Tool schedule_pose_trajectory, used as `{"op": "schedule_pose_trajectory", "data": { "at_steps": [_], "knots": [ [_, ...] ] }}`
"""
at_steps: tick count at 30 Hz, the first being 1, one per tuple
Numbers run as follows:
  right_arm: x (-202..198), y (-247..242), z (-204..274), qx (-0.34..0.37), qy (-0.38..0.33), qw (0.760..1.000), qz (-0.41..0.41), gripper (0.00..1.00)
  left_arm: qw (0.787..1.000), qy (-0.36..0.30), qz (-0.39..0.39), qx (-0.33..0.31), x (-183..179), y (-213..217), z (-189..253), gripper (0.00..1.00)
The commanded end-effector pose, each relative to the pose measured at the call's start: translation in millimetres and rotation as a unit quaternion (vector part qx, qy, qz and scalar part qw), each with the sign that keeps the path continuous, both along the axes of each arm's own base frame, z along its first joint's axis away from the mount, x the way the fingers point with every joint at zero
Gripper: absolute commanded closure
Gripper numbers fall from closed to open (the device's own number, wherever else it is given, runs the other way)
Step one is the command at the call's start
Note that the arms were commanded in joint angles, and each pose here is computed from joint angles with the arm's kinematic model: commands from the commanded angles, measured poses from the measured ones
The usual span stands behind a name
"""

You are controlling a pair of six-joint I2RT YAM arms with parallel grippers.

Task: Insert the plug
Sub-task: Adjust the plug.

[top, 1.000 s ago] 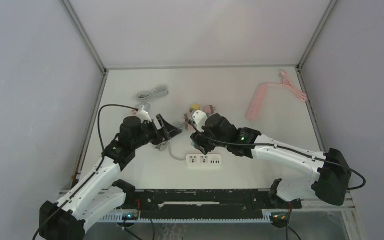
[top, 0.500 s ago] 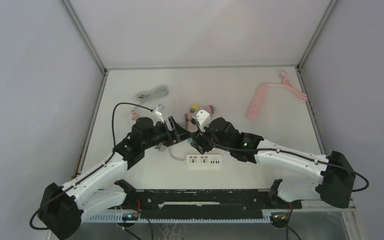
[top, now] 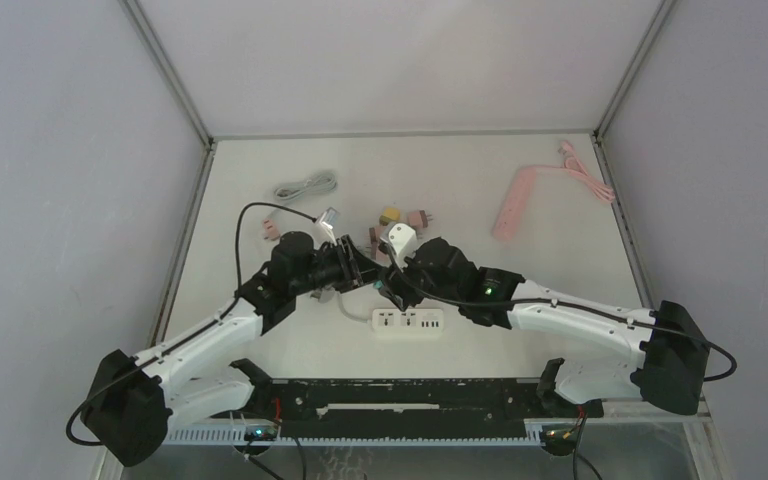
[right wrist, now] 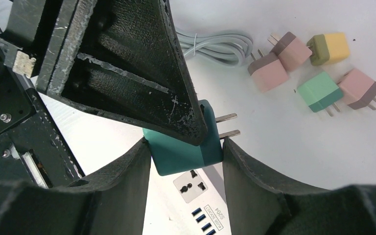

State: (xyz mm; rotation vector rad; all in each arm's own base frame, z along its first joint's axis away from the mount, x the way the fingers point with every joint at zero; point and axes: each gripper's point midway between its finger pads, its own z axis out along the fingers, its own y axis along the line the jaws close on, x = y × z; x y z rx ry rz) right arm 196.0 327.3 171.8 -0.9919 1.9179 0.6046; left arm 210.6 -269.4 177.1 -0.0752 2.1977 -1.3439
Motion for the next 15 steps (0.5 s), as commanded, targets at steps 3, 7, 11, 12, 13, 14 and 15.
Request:
{"op": "schedule_pose_trajectory", "data": {
  "at_steps": [3, 7, 11, 12, 13, 14, 15],
  "knots": [
    [6.9, 13.1, 28.2, 0.037, -0.048, 0.998, 0.013, 0.67, 0.999, -0.013, -0.014, -0.037, 1.8, -11.5, 24.5, 0.76],
    [7.1, 12.7, 31.8, 0.034, -0.063, 0.997, 0.017, 0.48, 0.998, 0.004, 0.022, -0.051, 5.7, -6.5, 25.4, 0.97],
    [4.9, 9.0, 40.9, 0.032, -0.084, 0.996, 0.018, 0.33, 0.995, 0.034, 0.075, -0.062, 9.7, 4.6, 20.4, 1.00],
    [3.0, 8.1, 43.7, 0.031, -0.090, 0.995, 0.020, 0.30, 0.993, 0.044, 0.089, -0.063, 10.2, 7.9, 17.9, 1.00],
    [2.3, 6.1, 46.7, 0.030, -0.097, 0.995, 0.021, 0.29, 0.991, 0.053, 0.104, -0.064, 10.8, 11.6, 15.4, 1.00],
    [1.3, 4.8, 48.3, 0.026, -0.104, 0.994, 0.023, 0.28, 0.988, 0.064, 0.120, -0.066, 11.8, 15.5, 14.3, 1.00],
    [0.2, 3.9, 49.9, 0.022, -0.112, 0.993, 0.025, 0.26, 0.986, 0.073, 0.135, -0.064, 12.1, 19.9, 11.2, 1.00]
  ]
}}
